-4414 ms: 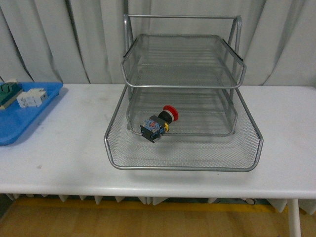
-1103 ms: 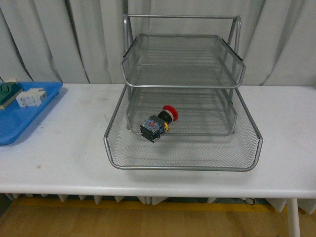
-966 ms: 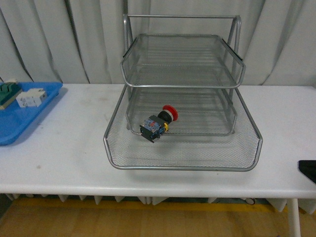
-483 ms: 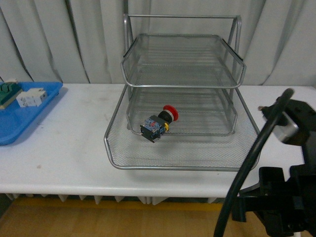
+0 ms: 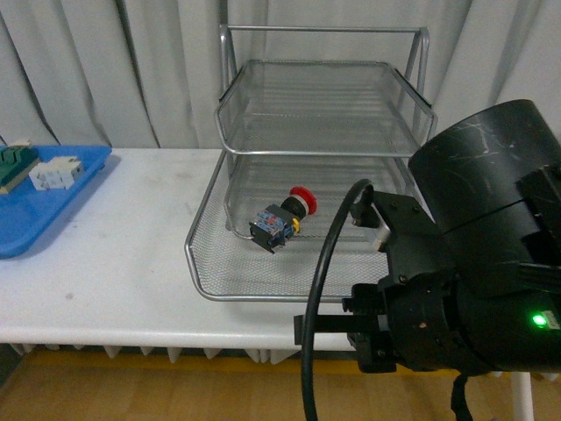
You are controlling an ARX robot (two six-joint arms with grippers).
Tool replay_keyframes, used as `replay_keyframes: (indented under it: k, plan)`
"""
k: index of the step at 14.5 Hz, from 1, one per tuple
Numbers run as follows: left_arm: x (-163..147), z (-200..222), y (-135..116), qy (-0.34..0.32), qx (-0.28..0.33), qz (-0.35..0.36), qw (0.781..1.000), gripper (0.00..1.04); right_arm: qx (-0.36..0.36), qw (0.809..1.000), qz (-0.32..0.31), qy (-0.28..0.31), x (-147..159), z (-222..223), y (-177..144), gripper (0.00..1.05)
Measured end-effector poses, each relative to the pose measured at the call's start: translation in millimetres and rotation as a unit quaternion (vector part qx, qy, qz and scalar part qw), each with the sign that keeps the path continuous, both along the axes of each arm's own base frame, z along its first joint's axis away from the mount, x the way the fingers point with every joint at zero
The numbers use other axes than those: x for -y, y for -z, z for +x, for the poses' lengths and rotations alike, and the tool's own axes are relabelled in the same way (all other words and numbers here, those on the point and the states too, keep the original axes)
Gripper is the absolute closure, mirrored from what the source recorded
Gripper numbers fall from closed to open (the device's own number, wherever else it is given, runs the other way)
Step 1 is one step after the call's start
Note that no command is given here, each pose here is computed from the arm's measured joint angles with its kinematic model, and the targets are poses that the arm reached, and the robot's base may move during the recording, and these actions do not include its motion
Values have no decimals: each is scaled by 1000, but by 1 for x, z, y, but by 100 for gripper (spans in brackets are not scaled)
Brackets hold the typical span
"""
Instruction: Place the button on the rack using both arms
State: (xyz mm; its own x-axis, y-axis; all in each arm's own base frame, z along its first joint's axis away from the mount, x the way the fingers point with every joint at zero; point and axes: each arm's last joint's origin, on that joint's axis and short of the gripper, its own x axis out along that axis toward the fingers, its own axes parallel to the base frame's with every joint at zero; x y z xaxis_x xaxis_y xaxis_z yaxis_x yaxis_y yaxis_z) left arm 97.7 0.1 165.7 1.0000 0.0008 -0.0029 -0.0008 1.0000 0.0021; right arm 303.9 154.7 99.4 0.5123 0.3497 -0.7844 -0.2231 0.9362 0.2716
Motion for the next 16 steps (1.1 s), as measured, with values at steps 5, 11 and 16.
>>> replay_keyframes:
  k: [5,11,16]
  plan:
    - [0,0,0,0,0,0,1000,7,13,999,-40,2,-12,45,8,103]
    - [0,0,0,0,0,0,1000,7,88,992,-88,32,-9,132,-6,103]
    - [0,0,0,0,0,0,1000,7,122,990,-66,25,-2,132,-12,103]
